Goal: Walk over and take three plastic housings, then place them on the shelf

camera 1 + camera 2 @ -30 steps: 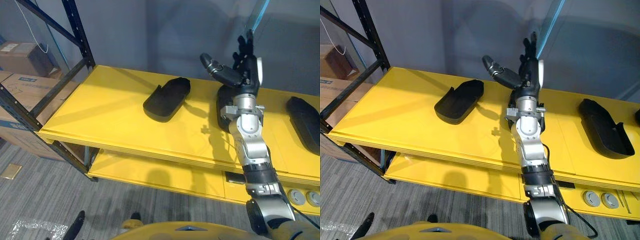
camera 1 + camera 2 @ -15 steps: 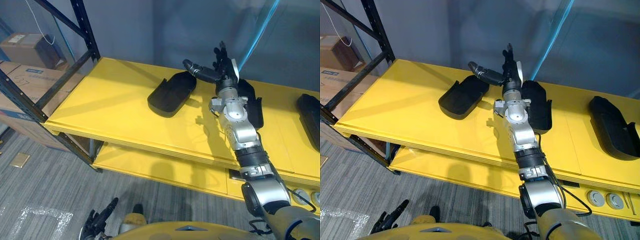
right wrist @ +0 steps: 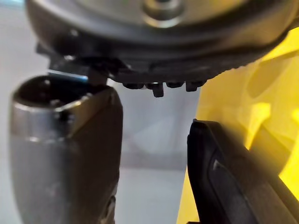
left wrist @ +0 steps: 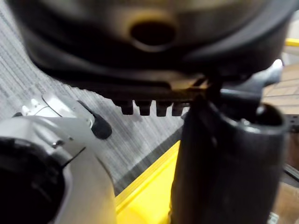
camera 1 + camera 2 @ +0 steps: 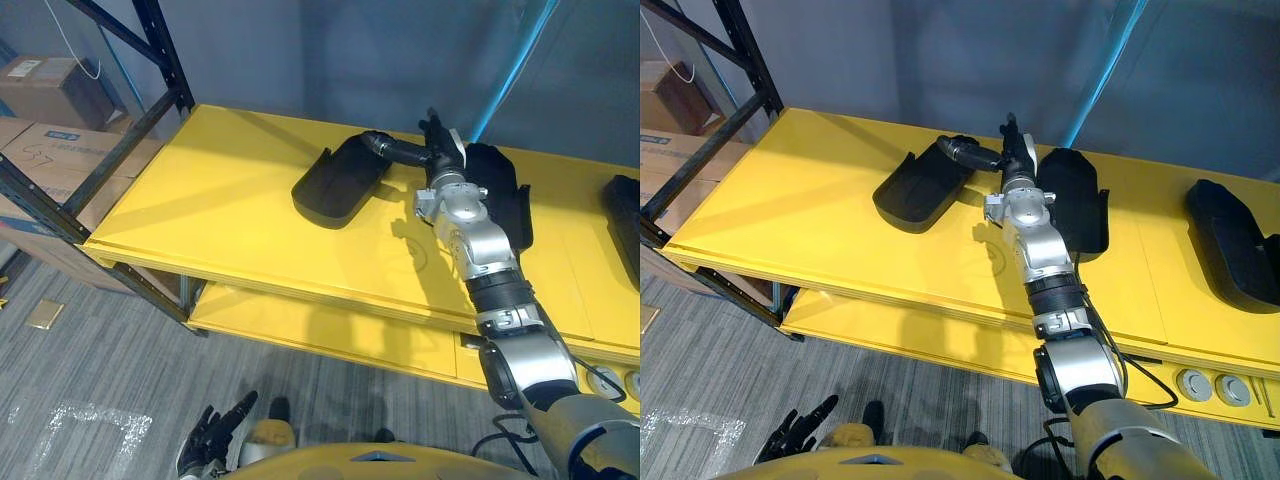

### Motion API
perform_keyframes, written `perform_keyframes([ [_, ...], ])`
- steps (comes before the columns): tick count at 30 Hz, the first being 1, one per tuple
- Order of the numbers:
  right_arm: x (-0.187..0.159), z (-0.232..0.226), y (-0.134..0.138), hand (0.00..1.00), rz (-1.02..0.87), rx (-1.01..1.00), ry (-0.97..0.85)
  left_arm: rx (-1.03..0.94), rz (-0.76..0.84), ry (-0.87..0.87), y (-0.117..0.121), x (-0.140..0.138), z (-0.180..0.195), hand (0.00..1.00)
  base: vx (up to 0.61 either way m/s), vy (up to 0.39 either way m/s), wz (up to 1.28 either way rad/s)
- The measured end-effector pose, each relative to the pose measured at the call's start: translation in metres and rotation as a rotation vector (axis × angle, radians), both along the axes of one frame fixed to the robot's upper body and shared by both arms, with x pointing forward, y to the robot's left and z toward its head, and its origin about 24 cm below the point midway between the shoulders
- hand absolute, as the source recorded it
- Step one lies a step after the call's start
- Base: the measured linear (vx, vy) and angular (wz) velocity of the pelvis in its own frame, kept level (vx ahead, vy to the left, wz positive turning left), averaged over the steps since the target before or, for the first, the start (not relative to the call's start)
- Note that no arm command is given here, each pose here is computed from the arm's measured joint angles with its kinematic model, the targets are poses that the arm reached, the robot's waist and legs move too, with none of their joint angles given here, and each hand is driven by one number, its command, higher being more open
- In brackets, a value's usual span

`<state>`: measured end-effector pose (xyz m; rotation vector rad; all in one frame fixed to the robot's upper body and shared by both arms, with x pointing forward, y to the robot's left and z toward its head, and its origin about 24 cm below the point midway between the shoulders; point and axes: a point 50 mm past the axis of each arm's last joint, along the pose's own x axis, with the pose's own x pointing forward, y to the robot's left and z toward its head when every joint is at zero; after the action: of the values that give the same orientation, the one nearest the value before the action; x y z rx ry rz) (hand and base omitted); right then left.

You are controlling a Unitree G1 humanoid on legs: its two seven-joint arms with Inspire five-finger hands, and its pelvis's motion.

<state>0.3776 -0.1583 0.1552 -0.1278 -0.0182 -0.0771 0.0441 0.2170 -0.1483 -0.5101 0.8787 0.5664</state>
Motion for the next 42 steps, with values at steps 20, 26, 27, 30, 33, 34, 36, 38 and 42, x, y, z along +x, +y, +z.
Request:
perform_keyframes([
  [20,0.007,0.000,0.017,1.00,0.126,-0.011,0.072,-0.012,-0.063,-0.012,-0.006,0.013,0.000,1.00,0.00,0.000,0.01],
  [26,0.008,-0.004,0.015,1.00,0.116,-0.012,0.090,-0.013,-0.064,-0.009,-0.006,0.013,0.000,1.00,0.00,-0.006,0.06],
  [27,0.008,-0.004,0.016,1.00,0.117,-0.012,0.090,-0.012,-0.064,-0.009,-0.006,0.013,0.000,1.00,-0.03,-0.009,0.01],
  [30,0.013,0.006,0.021,1.00,0.118,-0.010,0.071,-0.008,-0.063,-0.014,-0.006,0.014,0.001,1.00,-0.05,-0.007,0.02],
  [33,0.014,0.008,0.020,1.00,0.097,-0.013,0.069,-0.004,-0.061,-0.015,-0.005,0.015,0.001,1.00,-0.04,-0.012,0.08],
  [34,0.015,0.008,0.019,1.00,0.089,-0.013,0.067,-0.002,-0.060,-0.013,-0.005,0.015,0.001,1.00,-0.02,-0.011,0.06],
  [36,0.015,0.008,0.019,1.00,0.077,-0.013,0.066,-0.002,-0.060,-0.014,-0.005,0.015,0.002,1.00,-0.01,-0.010,0.06],
  [38,0.017,0.009,0.018,1.00,0.067,-0.017,0.071,-0.001,-0.062,-0.017,-0.005,0.016,0.002,1.00,0.00,0.000,0.00],
  [42,0.018,0.015,0.017,1.00,0.047,-0.024,0.030,-0.002,-0.067,-0.018,-0.006,0.017,0.002,1.00,0.00,0.000,0.00],
])
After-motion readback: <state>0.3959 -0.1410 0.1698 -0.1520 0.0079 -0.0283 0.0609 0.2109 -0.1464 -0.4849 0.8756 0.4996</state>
